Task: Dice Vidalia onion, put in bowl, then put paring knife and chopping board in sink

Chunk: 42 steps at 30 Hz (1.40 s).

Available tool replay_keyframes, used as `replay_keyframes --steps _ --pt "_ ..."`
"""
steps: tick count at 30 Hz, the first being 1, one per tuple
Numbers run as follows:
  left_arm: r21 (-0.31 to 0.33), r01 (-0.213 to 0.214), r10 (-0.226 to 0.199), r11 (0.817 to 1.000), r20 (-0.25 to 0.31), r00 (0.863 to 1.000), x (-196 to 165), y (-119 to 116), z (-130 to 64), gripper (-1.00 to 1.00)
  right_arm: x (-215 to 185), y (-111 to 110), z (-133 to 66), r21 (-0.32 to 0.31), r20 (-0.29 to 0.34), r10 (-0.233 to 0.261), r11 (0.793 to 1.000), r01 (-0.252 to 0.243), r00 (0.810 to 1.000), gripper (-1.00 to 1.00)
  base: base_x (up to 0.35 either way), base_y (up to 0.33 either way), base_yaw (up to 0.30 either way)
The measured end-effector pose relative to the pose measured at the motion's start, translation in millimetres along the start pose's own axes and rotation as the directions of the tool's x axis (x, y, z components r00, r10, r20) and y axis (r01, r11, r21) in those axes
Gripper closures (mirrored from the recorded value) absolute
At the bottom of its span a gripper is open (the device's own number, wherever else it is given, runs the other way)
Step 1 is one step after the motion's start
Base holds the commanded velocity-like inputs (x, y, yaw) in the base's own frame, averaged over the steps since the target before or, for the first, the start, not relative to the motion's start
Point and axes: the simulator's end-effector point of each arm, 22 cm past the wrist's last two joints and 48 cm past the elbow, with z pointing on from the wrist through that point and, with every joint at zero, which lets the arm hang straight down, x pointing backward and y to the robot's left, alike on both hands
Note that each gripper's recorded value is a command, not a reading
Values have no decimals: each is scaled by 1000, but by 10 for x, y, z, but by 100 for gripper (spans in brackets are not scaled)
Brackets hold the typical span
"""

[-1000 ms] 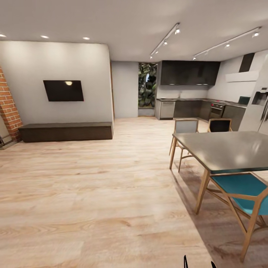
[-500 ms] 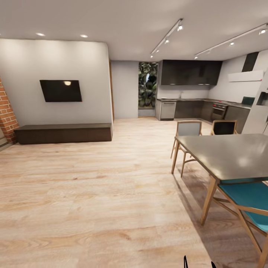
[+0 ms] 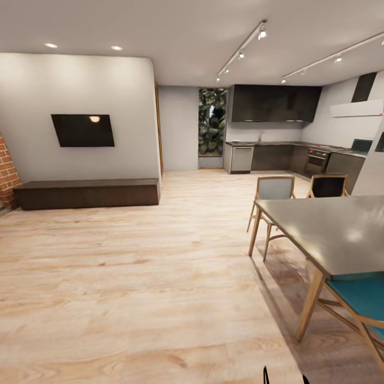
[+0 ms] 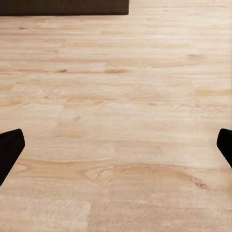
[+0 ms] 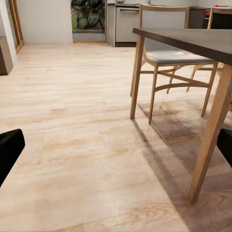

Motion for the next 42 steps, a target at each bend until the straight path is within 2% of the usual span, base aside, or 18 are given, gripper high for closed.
replay_keyframes --steps 42 --pt "-1 0 0 1000 0 1000 2 6 0 -100 2 1 -1 -1 0 -1 1000 1 1000 -100 322 0 0"
